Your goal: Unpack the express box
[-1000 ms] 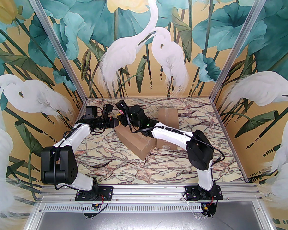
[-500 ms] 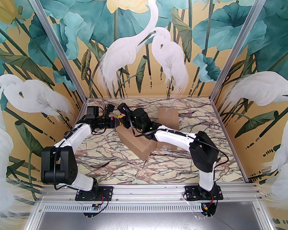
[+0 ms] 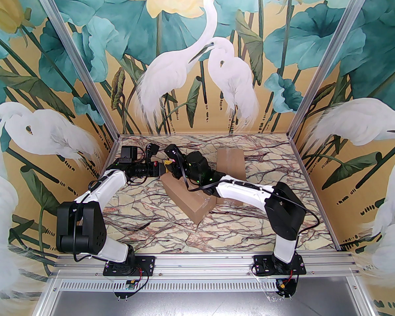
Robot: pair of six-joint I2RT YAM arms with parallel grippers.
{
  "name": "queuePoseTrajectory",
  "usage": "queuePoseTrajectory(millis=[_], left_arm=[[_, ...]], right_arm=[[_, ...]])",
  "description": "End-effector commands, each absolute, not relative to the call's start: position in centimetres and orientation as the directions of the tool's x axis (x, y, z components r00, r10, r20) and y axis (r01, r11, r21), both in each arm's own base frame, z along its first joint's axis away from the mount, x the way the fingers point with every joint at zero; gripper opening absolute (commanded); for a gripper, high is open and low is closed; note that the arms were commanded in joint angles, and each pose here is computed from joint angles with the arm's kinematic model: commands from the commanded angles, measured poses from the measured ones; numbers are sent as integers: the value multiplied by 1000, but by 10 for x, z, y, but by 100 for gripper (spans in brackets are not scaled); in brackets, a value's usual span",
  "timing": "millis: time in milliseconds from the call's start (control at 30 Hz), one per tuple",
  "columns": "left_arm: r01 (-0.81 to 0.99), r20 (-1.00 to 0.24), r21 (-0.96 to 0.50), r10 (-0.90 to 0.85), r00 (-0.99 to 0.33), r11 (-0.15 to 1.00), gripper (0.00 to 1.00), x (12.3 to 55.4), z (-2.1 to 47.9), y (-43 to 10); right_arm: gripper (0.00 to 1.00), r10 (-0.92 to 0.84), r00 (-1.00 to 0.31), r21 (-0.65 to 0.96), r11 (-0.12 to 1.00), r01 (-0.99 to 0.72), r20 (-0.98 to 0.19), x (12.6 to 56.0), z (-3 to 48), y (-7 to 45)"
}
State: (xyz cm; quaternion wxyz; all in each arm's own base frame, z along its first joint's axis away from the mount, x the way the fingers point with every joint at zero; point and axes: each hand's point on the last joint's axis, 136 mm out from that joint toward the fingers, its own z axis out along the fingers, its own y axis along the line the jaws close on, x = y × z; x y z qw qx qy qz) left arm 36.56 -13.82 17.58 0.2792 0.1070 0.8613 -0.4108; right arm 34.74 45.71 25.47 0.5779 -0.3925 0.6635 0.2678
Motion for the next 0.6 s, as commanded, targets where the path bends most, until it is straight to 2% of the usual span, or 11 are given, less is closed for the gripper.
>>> queuePoseTrajectory(millis=[0, 333, 500, 533, 567], left_arm=[[282, -535, -542, -65, -843, 792, 0, 375, 145, -105], [232, -589, -500, -131, -798, 834, 0, 384, 167, -78], [190, -647, -470, -190, -738, 862, 0, 384, 190, -54], [188, -658, -468, -199, -726, 864, 3, 383, 195, -50], [185, -664, -469, -207, -719, 863, 13, 381, 199, -48]], right_arm=[[0, -282, -91, -64, 495, -867, -955, 327, 230, 453], [0, -203, -66, -32, 445, -895, -977, 352, 245, 475], [0, -157, -71, 6, 380, -925, -985, 363, 251, 493], [0, -153, -71, 12, 361, -933, -986, 364, 250, 497], [0, -146, -67, 13, 344, -939, -987, 365, 251, 501]])
